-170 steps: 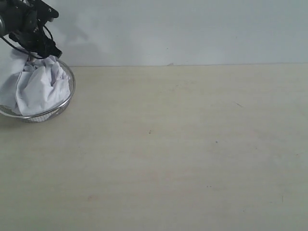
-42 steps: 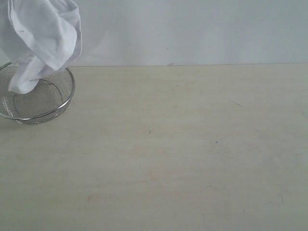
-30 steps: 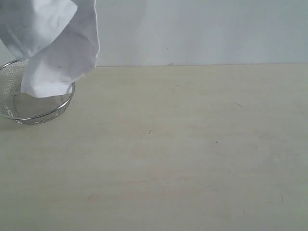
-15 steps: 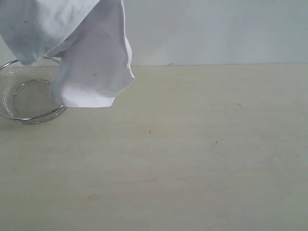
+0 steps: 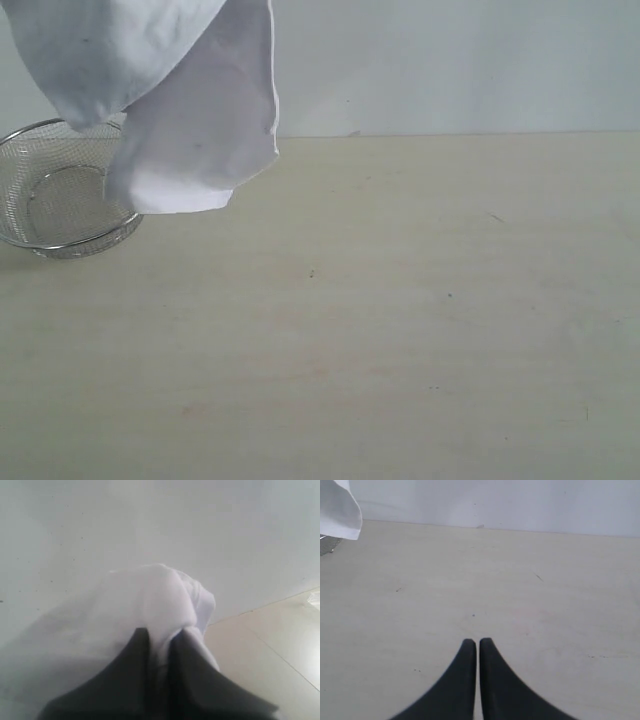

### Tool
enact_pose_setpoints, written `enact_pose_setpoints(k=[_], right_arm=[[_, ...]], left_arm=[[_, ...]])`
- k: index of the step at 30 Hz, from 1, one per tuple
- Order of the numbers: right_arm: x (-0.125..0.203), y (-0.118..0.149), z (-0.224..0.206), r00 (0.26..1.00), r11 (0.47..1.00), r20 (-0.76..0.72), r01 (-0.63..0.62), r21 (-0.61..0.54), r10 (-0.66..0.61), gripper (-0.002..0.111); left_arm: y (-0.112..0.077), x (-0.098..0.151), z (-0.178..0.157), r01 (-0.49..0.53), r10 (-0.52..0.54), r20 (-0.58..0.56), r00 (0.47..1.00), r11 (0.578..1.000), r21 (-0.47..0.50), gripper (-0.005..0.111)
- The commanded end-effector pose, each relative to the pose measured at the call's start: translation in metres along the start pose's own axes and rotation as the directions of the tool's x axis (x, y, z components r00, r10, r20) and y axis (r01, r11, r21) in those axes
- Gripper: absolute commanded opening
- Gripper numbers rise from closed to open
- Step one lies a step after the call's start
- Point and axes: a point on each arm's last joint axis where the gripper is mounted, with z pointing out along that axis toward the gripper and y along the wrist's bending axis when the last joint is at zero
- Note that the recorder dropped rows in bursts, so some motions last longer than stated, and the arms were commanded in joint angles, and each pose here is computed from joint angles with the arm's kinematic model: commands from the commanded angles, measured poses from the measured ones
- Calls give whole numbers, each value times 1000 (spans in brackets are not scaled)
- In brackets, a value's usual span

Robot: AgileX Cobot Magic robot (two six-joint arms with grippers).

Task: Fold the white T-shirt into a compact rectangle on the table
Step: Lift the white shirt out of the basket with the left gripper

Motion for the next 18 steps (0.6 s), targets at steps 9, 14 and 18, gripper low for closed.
enact_pose_setpoints(k=[9,14,18], right_arm=[[-2,5,0,957,956,11,-288,-61,289,0],[-2,5,0,957,956,11,-288,-61,289,0],[-10,6,-1,907,907,68,-407,-107,415,0]], left_arm=[[1,2,-1,14,-15,-26,1000,999,-29,4],[6,4,4,35,-37,-37,999,998,-46,4],[11,6,10,57,-60,-50,997,997,-47,4]])
